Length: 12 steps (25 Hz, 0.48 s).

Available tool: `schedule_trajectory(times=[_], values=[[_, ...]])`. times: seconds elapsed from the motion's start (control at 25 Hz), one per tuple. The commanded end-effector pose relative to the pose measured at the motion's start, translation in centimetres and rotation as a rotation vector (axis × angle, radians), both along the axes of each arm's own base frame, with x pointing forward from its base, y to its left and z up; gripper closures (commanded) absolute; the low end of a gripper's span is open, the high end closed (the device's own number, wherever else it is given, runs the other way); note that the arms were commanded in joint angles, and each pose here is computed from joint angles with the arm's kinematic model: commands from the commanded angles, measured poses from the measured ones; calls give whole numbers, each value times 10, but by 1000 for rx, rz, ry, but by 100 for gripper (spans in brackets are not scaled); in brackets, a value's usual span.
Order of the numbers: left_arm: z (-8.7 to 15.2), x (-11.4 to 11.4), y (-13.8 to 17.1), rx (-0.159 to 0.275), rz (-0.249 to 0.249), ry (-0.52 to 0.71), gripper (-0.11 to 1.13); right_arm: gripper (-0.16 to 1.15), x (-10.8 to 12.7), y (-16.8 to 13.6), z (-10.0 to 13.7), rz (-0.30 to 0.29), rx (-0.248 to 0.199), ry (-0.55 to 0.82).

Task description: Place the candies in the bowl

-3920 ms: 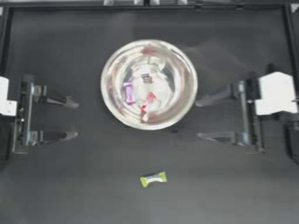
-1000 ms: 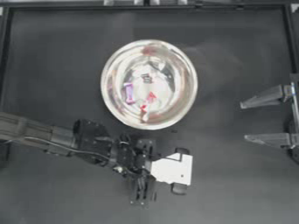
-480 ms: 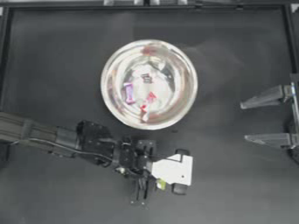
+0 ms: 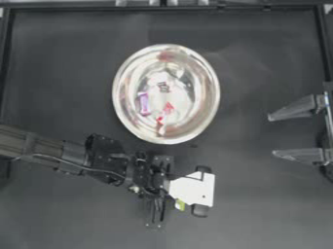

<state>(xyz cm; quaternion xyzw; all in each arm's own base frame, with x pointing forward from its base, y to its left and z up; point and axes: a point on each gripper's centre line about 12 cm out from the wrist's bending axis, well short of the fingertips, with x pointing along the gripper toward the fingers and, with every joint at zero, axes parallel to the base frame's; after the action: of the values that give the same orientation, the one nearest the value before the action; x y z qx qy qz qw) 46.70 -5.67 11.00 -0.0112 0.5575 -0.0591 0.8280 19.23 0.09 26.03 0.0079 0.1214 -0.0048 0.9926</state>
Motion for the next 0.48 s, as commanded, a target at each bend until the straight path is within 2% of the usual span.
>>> schedule_trajectory(times=[0.04,0.32,0.48], values=[[63,4,5,14,-8,-143,63,3,2,0,4,2,4,-13],[108,-9,33,83,4,-235,63,3,1,1,3,7,8,-18],[129,-24,60,129,39,-273,63,3,1,1,2,8,10,-16]])
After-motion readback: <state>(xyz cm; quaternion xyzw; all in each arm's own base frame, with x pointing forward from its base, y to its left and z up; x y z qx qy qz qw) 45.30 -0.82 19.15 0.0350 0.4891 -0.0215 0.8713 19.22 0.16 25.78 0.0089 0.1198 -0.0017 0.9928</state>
